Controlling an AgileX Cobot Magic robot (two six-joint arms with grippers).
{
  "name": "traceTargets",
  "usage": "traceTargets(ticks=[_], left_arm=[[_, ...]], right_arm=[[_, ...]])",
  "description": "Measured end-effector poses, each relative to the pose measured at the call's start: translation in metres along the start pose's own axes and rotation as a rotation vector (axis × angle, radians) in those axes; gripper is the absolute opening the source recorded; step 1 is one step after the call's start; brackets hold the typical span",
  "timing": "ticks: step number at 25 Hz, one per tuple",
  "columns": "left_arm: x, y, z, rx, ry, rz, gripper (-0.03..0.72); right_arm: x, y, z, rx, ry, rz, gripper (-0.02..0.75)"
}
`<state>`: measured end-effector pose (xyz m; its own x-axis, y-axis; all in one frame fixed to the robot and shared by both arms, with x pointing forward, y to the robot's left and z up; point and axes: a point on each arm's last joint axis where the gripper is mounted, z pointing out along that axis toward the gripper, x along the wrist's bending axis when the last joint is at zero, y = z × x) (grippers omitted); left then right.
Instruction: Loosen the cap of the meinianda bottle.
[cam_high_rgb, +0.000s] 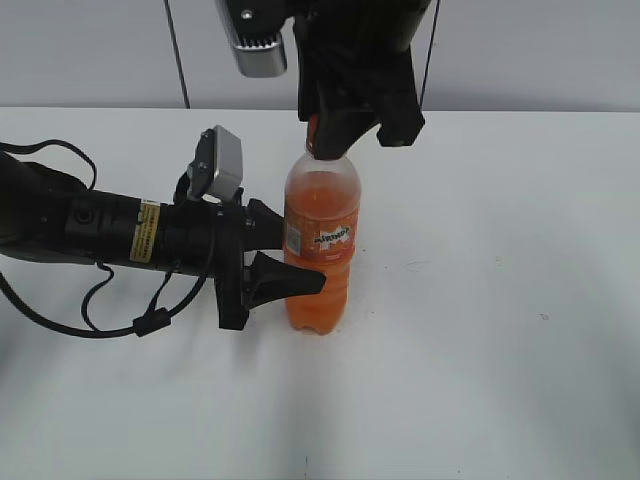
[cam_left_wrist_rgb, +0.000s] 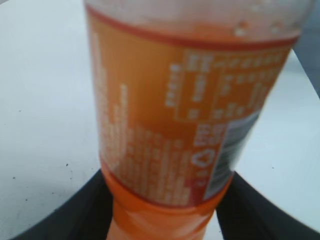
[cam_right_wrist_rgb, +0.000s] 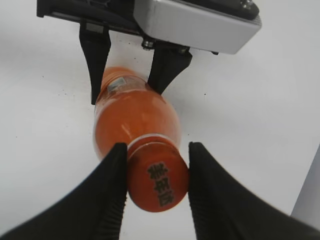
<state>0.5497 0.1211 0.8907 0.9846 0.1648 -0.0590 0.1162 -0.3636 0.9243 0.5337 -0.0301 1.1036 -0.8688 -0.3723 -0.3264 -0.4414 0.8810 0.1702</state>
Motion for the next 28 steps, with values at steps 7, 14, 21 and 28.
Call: traceTargets(ticks=[7, 14, 21, 28], left_arm=[[0.0, -0.001, 0.0, 0.008, 0.001, -0.003, 0.38], [0.0, -0.001, 0.0, 0.008, 0.001, -0.003, 0.38], [0.0, -0.001, 0.0, 0.008, 0.002, -0.003, 0.38], [0.0, -0.001, 0.0, 0.008, 0.002, -0.003, 0.38]], right_arm=[[0.001, 0.003, -0.013, -0.039, -0.029, 0.047, 0.464], [0.004, 0.003, -0.028, -0.055, -0.059, 0.157, 0.505], [0.001, 0.002, -0.036, -0.098, -0.094, 1.04, 0.508], [-0.001, 0.0, -0.03, -0.095, -0.091, 1.296, 0.508]])
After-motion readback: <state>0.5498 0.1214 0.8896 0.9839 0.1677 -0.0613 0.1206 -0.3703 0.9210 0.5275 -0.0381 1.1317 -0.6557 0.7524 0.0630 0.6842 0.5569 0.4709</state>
